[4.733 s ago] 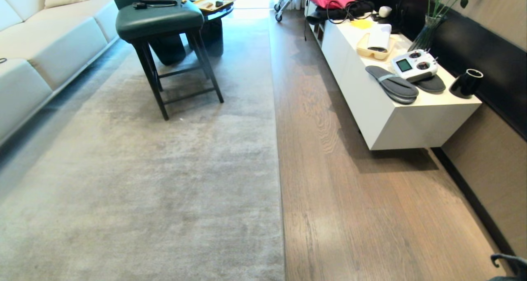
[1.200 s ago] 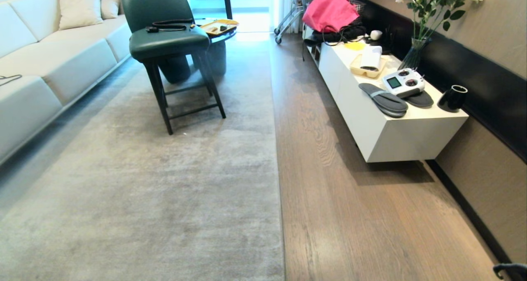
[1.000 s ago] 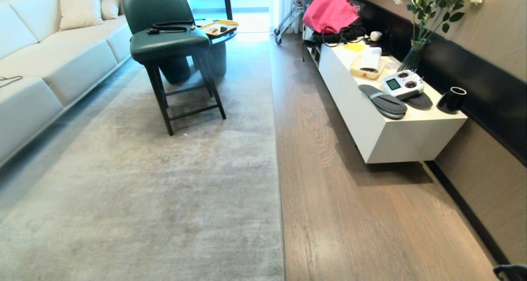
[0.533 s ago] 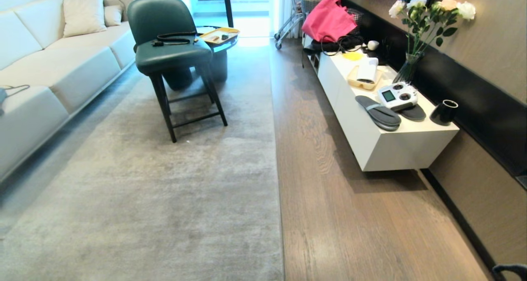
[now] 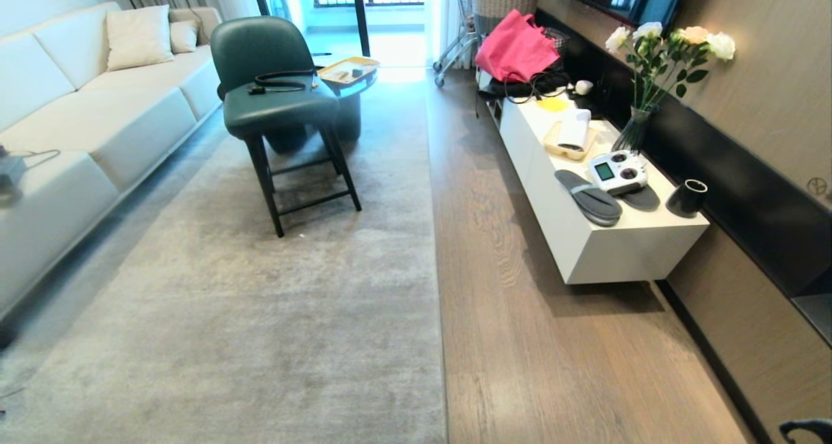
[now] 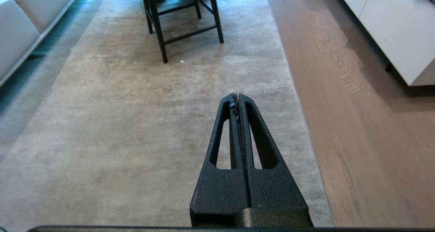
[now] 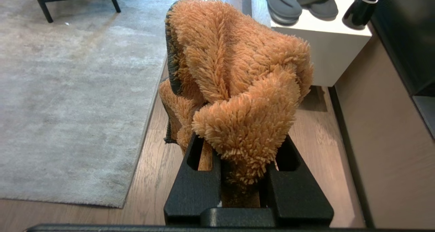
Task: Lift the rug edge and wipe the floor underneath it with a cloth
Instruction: Put down the rag
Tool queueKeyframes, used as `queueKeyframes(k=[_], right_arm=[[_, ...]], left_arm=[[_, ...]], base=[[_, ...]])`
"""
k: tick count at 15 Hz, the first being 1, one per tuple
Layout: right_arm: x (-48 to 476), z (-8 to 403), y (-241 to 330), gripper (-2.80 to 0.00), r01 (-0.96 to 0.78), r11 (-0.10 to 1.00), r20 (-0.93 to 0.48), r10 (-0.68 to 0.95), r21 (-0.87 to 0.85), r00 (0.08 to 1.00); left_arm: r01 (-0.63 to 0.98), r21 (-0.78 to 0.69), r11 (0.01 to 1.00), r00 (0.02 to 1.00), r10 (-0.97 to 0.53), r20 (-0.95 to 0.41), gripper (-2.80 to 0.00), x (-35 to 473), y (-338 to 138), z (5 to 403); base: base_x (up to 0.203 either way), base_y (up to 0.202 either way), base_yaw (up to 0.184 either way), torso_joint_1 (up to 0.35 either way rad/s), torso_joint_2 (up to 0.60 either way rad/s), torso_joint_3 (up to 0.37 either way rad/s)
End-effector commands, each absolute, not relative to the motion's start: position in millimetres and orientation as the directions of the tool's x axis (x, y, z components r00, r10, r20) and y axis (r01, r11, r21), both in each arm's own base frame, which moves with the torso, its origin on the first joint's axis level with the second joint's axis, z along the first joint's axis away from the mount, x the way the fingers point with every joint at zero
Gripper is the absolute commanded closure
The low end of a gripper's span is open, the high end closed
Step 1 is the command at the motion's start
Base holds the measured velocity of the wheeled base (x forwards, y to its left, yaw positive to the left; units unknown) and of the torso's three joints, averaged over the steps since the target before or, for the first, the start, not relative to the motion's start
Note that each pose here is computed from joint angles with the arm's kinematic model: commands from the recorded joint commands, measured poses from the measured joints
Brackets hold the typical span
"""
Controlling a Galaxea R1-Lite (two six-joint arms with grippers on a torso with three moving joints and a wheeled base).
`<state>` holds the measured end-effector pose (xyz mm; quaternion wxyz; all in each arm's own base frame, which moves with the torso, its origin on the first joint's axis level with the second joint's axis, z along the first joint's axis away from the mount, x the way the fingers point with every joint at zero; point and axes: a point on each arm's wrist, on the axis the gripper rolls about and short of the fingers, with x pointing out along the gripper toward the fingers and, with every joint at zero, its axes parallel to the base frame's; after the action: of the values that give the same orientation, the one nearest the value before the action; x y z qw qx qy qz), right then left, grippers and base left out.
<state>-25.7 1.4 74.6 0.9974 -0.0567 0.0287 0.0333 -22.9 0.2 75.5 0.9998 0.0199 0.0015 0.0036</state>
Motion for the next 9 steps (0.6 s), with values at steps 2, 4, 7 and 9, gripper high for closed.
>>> queueKeyframes(k=[2, 4, 7, 9], right_arm=[[-25.6, 74.6, 1.4, 0.0, -0.071, 0.991, -0.063, 0.064, -0.112, 0.996], [-25.6, 74.6, 1.4, 0.0, -0.071, 0.991, -0.063, 0.064, -0.112, 0.996], [-25.6, 74.6, 1.4, 0.0, -0.071, 0.991, -0.063, 0.064, -0.112, 0.996], [-25.6, 74.6, 1.4, 0.0, -0.071, 0.991, -0.063, 0.064, -0.111, 0.996]], left_arm=[[-0.008, 0.04, 0.999, 1.0, 0.008, -0.003, 0.0, -22.9, 0.2, 75.4], [-0.008, 0.04, 0.999, 1.0, 0.008, -0.003, 0.0, -22.9, 0.2, 75.4], [-0.008, 0.04, 0.999, 1.0, 0.008, -0.003, 0.0, -22.9, 0.2, 75.4], [-0.008, 0.04, 0.999, 1.0, 0.008, -0.003, 0.0, -22.9, 0.2, 75.4]], base=[[0.0, 0.0, 0.0, 0.138, -0.5, -0.359], [0.0, 0.0, 0.0, 0.148, -0.5, -0.362], [0.0, 0.0, 0.0, 0.173, -0.53, -0.359], [0.0, 0.0, 0.0, 0.195, -0.55, -0.364]])
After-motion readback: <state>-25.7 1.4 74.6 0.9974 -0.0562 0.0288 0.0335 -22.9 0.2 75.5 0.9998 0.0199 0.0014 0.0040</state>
